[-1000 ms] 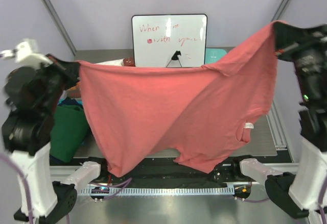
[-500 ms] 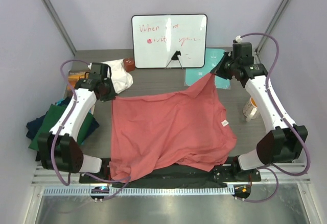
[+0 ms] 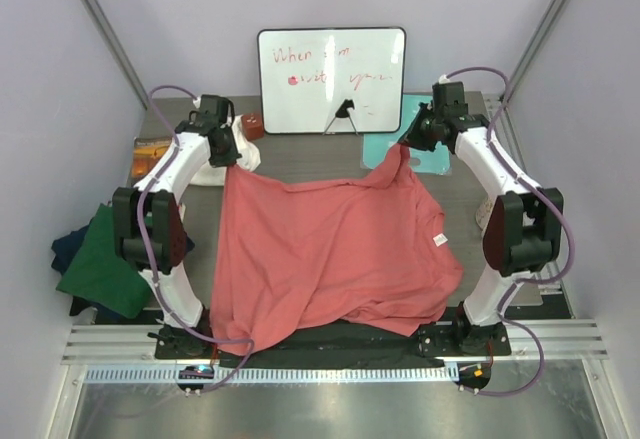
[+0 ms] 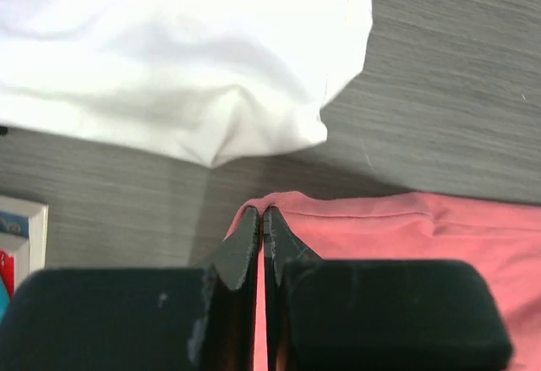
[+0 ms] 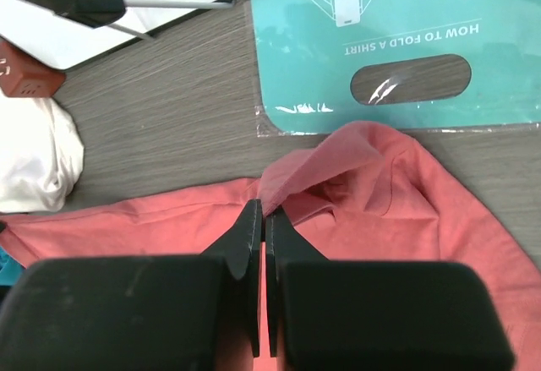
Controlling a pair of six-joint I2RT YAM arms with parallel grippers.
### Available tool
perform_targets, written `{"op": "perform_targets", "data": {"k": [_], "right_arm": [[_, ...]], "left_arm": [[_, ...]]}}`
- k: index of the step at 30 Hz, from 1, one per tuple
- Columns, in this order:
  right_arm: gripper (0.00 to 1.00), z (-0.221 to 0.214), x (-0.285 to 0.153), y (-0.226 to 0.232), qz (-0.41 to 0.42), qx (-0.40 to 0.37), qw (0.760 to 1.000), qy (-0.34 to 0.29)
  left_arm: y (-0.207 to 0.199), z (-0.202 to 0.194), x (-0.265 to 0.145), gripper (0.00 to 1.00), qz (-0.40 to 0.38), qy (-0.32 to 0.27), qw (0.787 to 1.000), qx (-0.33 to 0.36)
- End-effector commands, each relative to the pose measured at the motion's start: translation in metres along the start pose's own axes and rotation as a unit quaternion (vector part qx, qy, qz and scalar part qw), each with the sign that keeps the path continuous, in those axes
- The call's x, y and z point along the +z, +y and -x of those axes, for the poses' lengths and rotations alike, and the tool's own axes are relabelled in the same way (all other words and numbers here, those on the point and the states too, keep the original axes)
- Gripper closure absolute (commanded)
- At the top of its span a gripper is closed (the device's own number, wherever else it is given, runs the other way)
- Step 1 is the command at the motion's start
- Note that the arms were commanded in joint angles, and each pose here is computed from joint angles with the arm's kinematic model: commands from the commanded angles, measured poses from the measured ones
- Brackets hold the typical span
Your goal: Fold and stack the t-shirts
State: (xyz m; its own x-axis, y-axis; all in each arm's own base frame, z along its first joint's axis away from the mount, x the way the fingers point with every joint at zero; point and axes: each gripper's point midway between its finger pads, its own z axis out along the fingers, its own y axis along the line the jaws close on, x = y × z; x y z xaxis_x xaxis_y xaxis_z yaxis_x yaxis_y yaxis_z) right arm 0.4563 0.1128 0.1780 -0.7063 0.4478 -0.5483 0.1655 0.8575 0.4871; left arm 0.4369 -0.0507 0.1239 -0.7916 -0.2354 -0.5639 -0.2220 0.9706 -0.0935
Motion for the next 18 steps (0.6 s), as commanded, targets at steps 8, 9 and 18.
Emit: {"op": "perform_targets", "data": {"k": [8, 9, 18], "right_arm": [[0.99, 0.037, 0.046, 0.011, -0.003, -0.012, 0.999, -0.031], [0.99, 0.040, 0.050, 0.007, -0.010, -0.012, 0.999, -0.034], [0.99, 0.054, 0.070, -0.004, -0.043, -0.021, 0.998, -0.046]], "left_arm": [[0.007, 0.026, 0.035, 1.00, 0.038, -0.022, 0.999, 0.018], [0.009, 0.028, 0.036, 1.00, 0.042, -0.024, 0.999, 0.021], [0.029, 0.052, 0.047, 1.00, 0.078, -0.040, 0.995, 0.038]]}}
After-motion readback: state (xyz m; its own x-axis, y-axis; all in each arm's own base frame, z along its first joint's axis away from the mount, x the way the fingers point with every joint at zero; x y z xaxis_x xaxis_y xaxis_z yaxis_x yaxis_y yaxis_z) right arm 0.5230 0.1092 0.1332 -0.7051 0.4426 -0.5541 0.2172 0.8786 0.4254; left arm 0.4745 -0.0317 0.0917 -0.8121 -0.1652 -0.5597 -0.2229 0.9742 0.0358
